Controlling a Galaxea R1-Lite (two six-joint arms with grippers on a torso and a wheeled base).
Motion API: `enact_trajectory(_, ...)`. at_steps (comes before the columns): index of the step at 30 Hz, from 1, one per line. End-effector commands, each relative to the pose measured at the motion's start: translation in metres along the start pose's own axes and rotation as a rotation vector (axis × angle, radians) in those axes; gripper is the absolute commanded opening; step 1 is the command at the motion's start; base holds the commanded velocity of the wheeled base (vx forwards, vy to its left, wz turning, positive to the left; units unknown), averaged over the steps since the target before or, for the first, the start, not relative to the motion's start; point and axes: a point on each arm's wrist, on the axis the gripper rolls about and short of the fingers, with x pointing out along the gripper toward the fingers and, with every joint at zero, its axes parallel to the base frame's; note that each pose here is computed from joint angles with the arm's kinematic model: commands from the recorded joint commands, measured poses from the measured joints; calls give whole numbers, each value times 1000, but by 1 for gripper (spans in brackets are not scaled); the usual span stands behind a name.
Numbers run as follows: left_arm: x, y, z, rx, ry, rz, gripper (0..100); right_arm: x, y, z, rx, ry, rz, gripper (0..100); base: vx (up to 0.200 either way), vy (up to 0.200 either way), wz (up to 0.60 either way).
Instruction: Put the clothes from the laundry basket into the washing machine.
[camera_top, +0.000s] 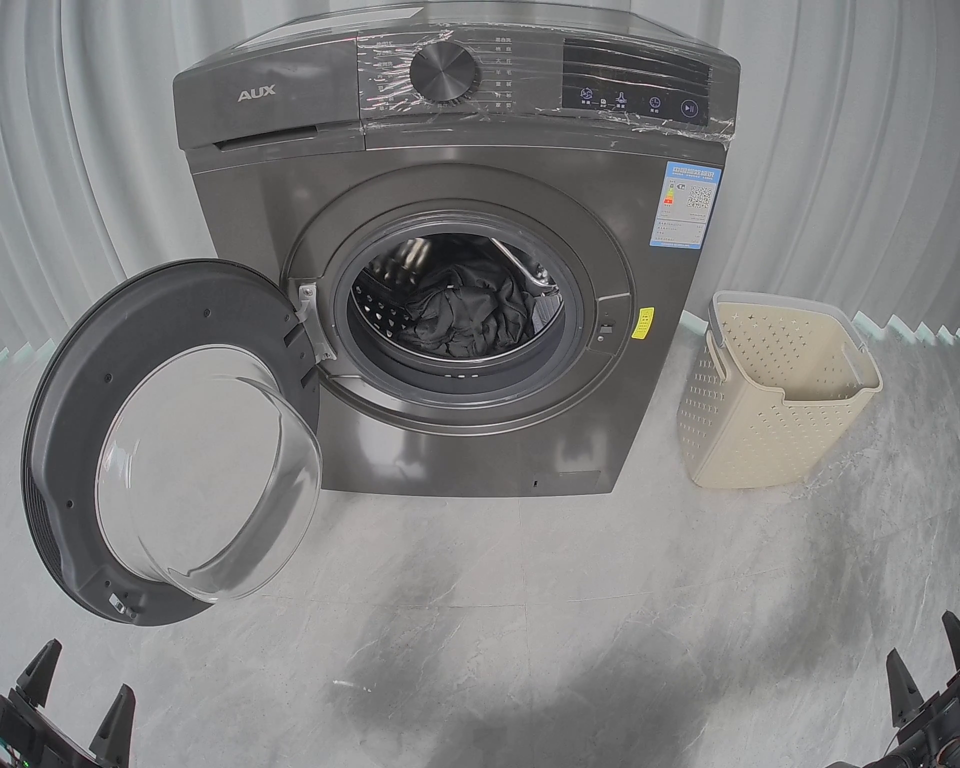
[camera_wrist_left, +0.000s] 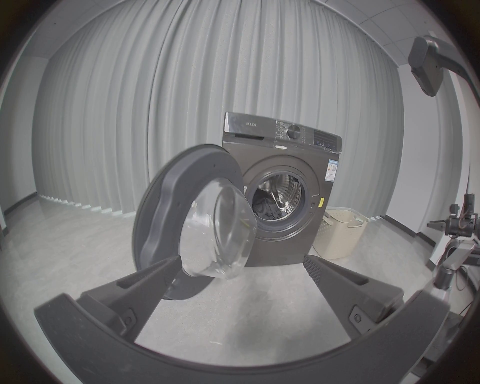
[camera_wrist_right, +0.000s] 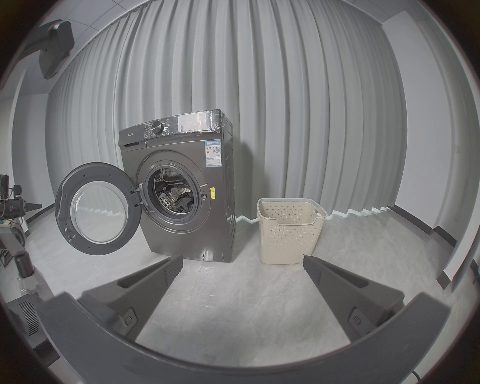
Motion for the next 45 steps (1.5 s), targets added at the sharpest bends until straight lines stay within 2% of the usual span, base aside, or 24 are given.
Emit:
enact_trajectory(1, -4, 1, -7, 60, -24, 58, 100, 0, 0, -6, 0, -3, -3, 100, 0, 0, 0)
enact_trajectory(3, -4, 2, -13, 84, 28, 81, 100, 0, 0, -6, -2, -1, 4, 100, 0, 0, 0)
enact_trajectory(4, -5, 2, -13, 86, 44, 81, 100, 0, 0, -6, -5, -1, 5, 100, 0, 0, 0)
enact_trajectory(11, -4, 2, -13, 72, 26, 80, 100, 0, 0, -6, 0, -1, 2, 100, 0, 0, 0)
enact_trajectory(18, -4, 2, -13, 75, 26, 86, 100, 0, 0, -6, 0, -1, 1, 100, -171, 0, 0)
enact_trajectory(24, -4, 2, -13, 75, 26, 86, 100, 0, 0, -6, 0, -1, 1, 100, 0, 0, 0)
enact_trajectory(38, -4, 2, -13, 75, 26, 84, 100, 0, 0, -6, 0, -1, 2, 100, 0, 200, 0)
enact_trajectory(45, -4, 2, -13, 60, 26, 86, 100, 0, 0, -6, 0, -1, 1, 100, 0, 200, 0)
